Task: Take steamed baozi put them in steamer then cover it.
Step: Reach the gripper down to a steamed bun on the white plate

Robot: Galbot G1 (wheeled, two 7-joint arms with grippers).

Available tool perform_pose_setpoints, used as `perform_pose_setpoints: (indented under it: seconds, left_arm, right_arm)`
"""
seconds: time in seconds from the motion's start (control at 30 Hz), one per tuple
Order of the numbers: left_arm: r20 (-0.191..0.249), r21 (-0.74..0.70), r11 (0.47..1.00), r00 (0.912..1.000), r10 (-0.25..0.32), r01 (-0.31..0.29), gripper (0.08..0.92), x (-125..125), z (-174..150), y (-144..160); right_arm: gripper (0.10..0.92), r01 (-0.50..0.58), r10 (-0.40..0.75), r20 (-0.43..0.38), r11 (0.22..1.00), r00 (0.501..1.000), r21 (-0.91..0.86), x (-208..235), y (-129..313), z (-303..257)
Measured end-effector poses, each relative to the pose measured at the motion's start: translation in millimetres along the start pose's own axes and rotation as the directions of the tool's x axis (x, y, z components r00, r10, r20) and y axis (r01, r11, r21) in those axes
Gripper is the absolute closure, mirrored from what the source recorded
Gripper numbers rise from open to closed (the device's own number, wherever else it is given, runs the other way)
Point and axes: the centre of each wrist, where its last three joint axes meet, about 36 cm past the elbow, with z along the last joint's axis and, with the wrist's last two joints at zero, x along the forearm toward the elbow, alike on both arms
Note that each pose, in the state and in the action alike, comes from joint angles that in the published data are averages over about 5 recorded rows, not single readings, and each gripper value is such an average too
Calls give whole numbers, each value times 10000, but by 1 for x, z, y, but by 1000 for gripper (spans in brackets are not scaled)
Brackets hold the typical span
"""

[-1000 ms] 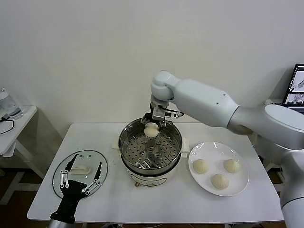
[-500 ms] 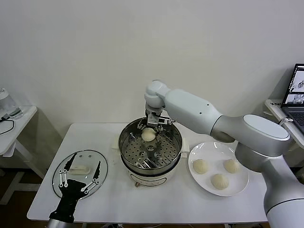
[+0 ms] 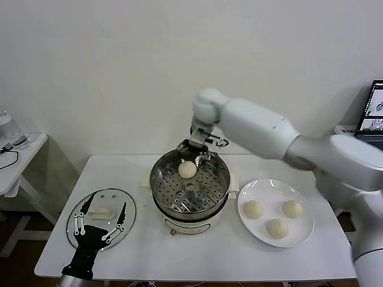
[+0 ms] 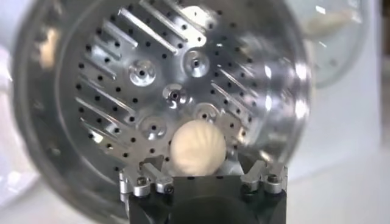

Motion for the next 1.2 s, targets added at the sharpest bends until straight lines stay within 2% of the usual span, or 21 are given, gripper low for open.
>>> perform_pose_setpoints:
  seconds: [0.23,0.47,0.8,1.2]
  left_arm:
    - [61,-5,9999,9999,108,-108,177,-3,-1,-2]
    - [52,53,9999,9999,116,-116,177,-6,-2,-5]
    - [-3,78,9999,9999,112,-112,177,-5,-1,-9]
    - [29,14,10000,10000,92,-92,177,-2,0,-8]
  right_arm:
    - [200,-79,79,-15,9306,10000,-3658,37,83,59]
    - [200,430,-359,237,8118,9991,-5823,21,165,86]
    - [200,1118,-1009,572,7023,9933,-7030,-45,226,83]
    - [200,1397,-1393,631,6542,9882,-7434,-103,250,75]
